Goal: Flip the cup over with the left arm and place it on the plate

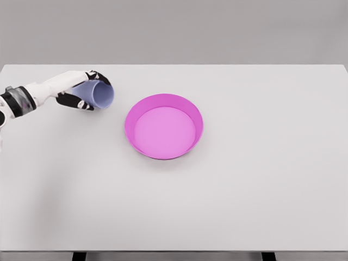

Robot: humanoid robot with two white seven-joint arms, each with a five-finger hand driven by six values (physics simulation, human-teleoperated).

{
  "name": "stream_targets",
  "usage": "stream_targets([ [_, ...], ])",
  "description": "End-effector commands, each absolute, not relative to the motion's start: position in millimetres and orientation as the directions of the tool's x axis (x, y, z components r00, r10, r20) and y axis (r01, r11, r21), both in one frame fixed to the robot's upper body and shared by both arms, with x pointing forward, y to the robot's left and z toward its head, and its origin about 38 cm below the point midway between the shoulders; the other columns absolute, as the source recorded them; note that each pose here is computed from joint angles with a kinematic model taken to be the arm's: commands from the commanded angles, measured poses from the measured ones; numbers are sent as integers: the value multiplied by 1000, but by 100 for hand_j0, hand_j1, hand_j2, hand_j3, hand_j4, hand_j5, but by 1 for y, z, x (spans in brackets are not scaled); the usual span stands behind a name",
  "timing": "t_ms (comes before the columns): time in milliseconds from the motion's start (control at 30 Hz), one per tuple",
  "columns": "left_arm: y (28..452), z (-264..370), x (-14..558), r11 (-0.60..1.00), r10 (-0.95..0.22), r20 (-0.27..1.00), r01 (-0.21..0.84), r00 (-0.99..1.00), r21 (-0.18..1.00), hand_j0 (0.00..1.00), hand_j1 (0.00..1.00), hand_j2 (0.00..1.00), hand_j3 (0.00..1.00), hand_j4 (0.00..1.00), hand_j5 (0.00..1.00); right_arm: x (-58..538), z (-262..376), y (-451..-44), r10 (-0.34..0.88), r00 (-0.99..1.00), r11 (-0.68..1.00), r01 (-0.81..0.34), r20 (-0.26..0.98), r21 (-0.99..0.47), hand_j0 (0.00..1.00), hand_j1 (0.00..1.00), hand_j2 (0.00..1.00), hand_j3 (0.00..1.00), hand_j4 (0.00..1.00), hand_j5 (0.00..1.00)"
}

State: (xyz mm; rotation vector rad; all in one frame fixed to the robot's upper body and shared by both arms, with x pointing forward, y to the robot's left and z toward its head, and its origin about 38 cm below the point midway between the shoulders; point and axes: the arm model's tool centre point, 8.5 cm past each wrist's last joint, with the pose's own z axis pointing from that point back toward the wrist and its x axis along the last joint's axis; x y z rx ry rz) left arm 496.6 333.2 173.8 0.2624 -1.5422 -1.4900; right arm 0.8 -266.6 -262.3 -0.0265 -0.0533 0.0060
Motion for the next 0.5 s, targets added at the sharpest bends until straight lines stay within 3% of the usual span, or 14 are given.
stream_targets([
  [0, 331, 178, 496, 295, -665, 520, 452, -536, 842, 72, 72, 72, 72, 72, 72, 1, -262, -267, 6, 999, 1000, -5, 53, -27, 100, 100, 100, 100, 100, 100],
  [467, 324, 183, 487, 525, -463, 701, 470, -542, 710, 73, 73, 73, 73, 73, 73, 1, -262, -267, 6, 999, 1000, -5, 53, -27, 100, 100, 100, 100, 100, 100],
])
